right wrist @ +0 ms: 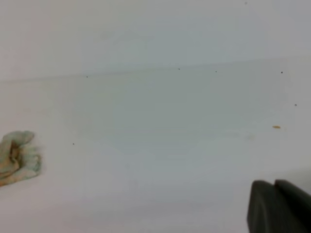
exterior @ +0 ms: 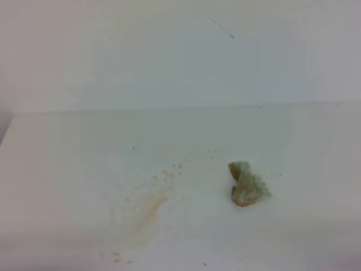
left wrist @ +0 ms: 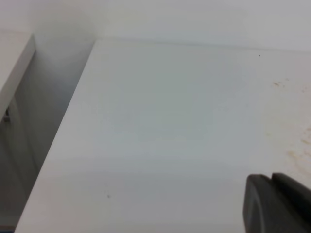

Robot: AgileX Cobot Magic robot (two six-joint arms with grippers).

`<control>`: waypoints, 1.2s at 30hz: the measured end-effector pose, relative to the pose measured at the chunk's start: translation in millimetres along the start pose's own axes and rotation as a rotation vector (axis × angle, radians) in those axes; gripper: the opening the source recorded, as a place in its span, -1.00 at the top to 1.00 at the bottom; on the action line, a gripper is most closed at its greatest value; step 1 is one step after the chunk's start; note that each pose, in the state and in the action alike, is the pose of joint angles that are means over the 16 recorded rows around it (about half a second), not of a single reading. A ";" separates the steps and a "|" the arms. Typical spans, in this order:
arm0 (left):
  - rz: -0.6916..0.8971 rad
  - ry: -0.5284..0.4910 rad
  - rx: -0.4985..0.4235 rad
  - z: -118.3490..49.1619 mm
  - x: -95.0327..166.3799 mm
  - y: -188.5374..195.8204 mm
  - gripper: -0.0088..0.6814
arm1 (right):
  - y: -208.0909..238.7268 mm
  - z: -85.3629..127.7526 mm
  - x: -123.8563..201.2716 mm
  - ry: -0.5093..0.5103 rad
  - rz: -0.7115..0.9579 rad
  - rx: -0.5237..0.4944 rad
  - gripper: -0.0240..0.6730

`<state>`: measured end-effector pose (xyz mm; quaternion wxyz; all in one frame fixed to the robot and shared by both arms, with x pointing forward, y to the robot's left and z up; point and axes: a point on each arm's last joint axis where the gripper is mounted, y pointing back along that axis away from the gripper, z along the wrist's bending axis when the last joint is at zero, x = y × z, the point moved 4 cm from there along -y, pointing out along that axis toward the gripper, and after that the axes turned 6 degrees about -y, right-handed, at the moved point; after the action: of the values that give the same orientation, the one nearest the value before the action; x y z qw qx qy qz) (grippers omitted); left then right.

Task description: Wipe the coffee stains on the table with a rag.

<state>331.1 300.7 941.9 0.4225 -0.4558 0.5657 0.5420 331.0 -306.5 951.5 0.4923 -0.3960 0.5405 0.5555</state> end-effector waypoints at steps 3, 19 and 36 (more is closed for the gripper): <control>-0.002 0.000 0.000 0.0 -0.8 0.2 0.98 | 0.0 0.5 0.1 0.023 0.001 -0.004 0.93; 0.004 0.000 0.000 0.1 1.0 -0.3 0.98 | 0.0 0.9 0.2 0.036 0.001 -0.007 0.93; 0.001 0.000 0.000 0.0 0.7 -0.1 0.98 | -0.1 0.9 0.3 0.039 0.003 -0.007 0.93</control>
<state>331.1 300.7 941.2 0.4223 -0.4556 0.5658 0.5422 331.1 -305.6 951.3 0.4794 -0.4076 0.5488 0.5503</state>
